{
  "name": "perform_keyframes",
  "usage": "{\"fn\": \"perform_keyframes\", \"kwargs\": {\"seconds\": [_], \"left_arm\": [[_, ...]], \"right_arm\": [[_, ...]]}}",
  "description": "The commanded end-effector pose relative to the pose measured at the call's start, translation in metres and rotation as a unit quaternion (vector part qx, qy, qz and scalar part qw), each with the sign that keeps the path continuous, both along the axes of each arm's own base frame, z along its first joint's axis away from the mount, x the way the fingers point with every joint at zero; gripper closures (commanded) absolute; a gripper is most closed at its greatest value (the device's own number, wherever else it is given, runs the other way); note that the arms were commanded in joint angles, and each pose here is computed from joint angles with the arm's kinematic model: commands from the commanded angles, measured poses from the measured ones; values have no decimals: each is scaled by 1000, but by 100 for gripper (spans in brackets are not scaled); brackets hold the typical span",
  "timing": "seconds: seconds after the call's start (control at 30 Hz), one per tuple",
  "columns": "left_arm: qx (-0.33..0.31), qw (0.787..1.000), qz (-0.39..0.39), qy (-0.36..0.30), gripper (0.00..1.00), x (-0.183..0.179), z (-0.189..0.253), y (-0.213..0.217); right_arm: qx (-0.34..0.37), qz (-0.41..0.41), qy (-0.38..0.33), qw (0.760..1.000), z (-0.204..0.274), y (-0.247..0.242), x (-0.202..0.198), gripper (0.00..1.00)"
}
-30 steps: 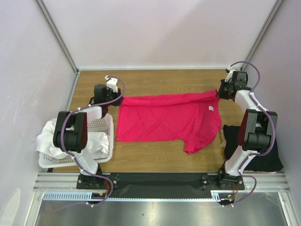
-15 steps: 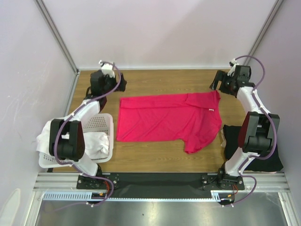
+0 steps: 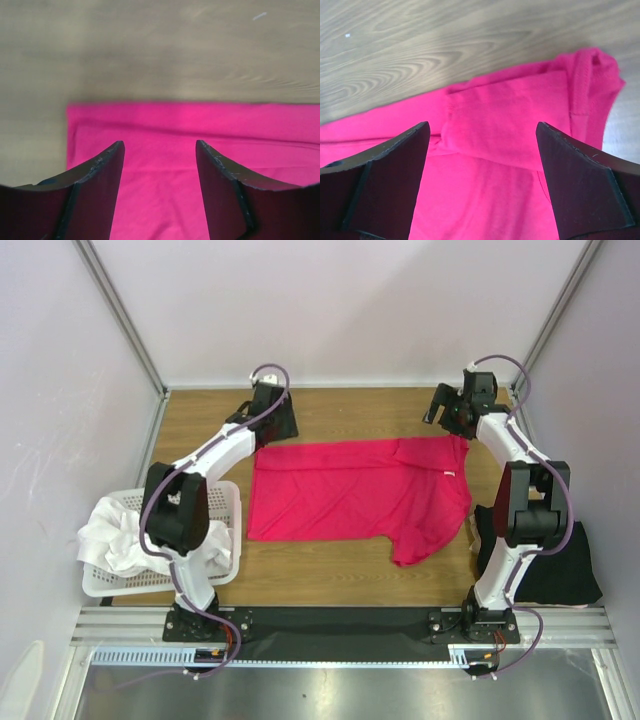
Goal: Fold and stack the t-shirts
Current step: Fold the tshirt
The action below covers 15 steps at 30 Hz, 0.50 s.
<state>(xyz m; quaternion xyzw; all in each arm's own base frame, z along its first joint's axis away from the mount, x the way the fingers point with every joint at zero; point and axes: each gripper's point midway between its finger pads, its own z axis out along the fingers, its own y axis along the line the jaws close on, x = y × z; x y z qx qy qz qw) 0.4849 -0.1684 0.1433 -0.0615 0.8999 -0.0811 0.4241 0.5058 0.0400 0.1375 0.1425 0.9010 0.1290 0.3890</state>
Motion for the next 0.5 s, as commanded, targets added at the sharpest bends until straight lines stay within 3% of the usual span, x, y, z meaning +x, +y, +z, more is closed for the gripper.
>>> {"fn": "perform_keyframes", "kwargs": {"seconds": [0.0, 0.47], "left_arm": [[20, 993, 94, 73, 36, -27, -39, 34], [53, 976, 190, 89, 34, -8, -85, 54]], "right_arm": [[-1, -41, -5, 999, 13, -14, 8, 8], [4, -25, 22, 999, -3, -13, 4, 9]]}}
